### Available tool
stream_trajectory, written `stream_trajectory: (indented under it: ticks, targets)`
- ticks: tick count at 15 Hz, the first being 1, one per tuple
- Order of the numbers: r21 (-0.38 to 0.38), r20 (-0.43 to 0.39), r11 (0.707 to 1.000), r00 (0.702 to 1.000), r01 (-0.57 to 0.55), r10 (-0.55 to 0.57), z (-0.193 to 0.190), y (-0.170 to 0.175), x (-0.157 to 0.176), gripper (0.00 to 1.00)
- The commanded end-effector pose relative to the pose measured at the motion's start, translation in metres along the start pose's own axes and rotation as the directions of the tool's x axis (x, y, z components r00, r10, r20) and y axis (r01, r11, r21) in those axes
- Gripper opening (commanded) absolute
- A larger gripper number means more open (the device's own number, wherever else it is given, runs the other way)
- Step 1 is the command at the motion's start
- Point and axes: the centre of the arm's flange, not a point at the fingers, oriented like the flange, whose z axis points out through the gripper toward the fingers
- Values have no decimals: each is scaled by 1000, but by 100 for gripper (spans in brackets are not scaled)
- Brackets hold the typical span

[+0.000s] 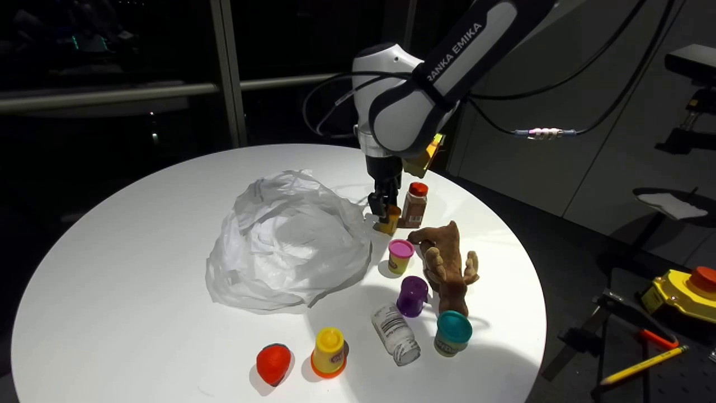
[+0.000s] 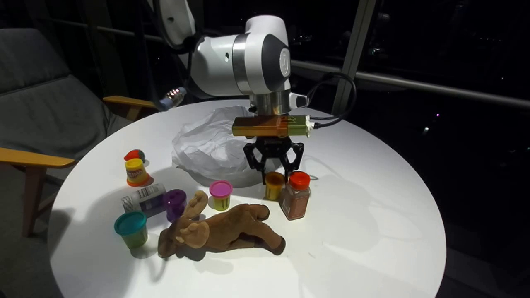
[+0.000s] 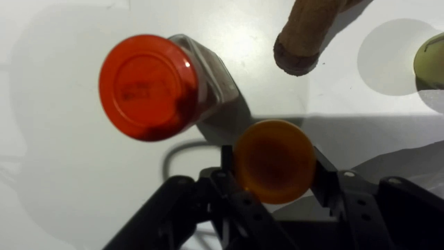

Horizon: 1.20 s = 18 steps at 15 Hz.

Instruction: Put all the objects in the plastic bag

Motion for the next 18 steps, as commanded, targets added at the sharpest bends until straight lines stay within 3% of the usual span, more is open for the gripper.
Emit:
stream_trajectory:
  ticks: [1, 5, 10, 14, 18]
  targets:
    - [-40, 3, 999, 1000, -8, 8, -30, -3, 1, 28]
    - [-92, -90, 996, 996, 5, -13, -96, -32, 6, 28]
    - [-82, -169, 994, 983, 65, -78, -150, -107, 30, 28]
    - [-70, -217, 997, 975, 37, -52, -132, -164, 63, 28]
    - [-122, -264, 992, 964, -22, -11, -96, -184, 99, 28]
